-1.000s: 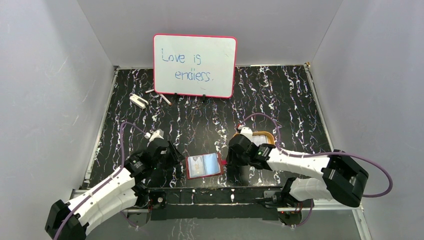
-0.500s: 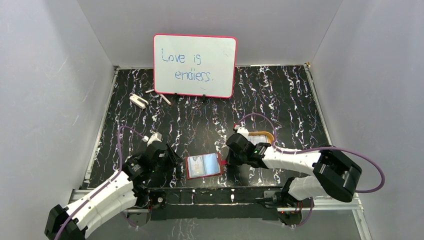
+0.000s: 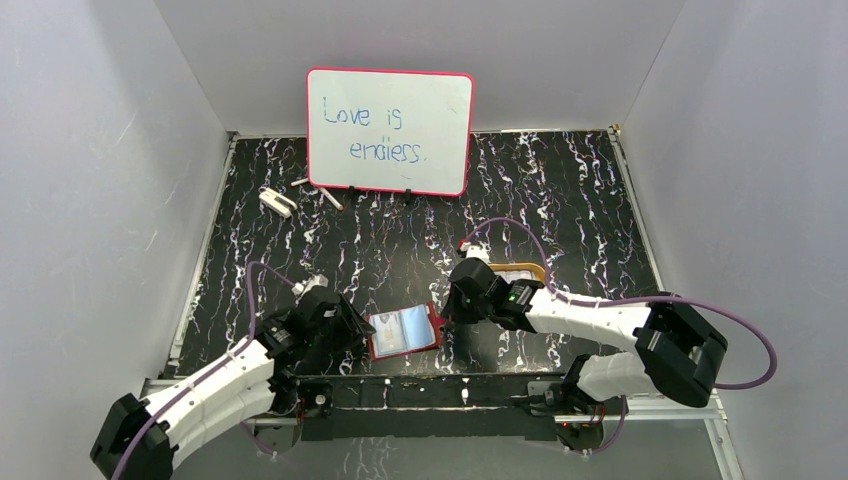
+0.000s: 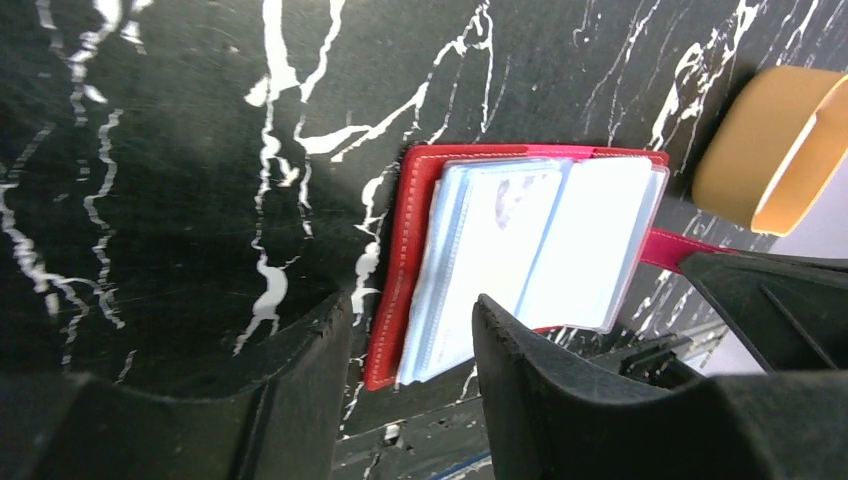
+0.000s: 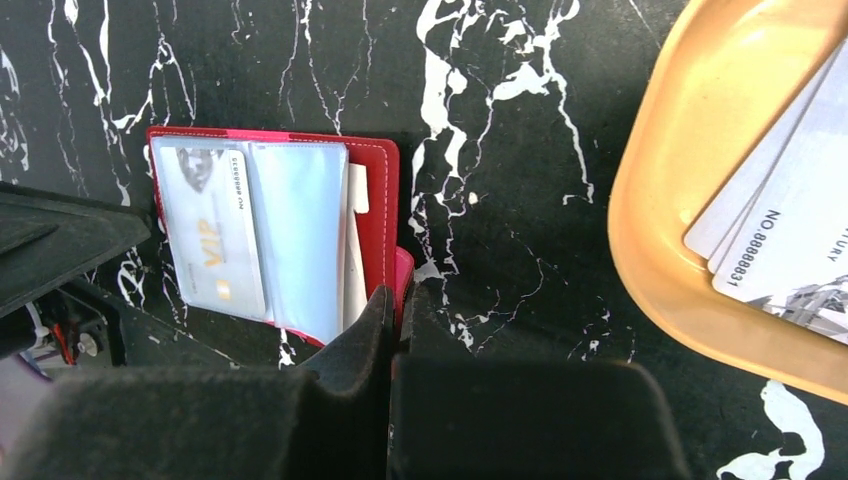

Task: Put the credit cards into the card holder
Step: Close the card holder at the center of the board.

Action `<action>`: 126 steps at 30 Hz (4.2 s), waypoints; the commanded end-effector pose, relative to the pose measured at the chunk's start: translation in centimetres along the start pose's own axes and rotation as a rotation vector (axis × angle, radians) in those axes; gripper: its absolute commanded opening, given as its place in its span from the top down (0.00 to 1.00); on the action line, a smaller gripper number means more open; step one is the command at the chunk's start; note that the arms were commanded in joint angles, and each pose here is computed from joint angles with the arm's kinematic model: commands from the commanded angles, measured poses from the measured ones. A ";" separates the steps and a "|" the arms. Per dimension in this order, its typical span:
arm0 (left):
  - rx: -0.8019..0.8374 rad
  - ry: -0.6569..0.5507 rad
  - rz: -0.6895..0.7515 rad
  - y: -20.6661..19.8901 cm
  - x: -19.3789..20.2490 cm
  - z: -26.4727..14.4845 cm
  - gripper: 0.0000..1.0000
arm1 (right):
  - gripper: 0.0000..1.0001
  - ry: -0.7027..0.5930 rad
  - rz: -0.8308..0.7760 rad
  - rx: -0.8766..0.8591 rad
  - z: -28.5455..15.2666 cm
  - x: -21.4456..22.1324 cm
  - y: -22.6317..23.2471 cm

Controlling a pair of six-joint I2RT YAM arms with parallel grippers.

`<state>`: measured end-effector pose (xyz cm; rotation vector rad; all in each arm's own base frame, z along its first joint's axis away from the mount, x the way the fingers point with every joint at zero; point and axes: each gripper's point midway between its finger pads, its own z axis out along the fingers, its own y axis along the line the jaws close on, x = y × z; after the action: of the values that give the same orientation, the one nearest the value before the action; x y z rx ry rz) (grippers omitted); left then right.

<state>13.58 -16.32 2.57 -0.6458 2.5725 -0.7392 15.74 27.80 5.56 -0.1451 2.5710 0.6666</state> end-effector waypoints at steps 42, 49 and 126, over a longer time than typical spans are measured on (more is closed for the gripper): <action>0.692 0.152 0.235 -14.6 1.7 -2.1 0.57 | 1.00 -0.017 0.030 -0.087 -0.2 0.9 0.1; 0.643 0.206 0.269 -14.4 2.9 -0.4 0.58 | 1.00 -0.007 0.052 -0.123 0.7 1.0 1.0; 0.325 0.038 0.335 -8.7 2.1 3.0 0.68 | 1.00 0.166 -0.431 -0.070 5.7 -0.7 3.6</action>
<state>15.58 -25.73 5.61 -0.0980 2.4295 -1.0879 18.00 33.57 3.49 -0.7249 2.5444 0.6163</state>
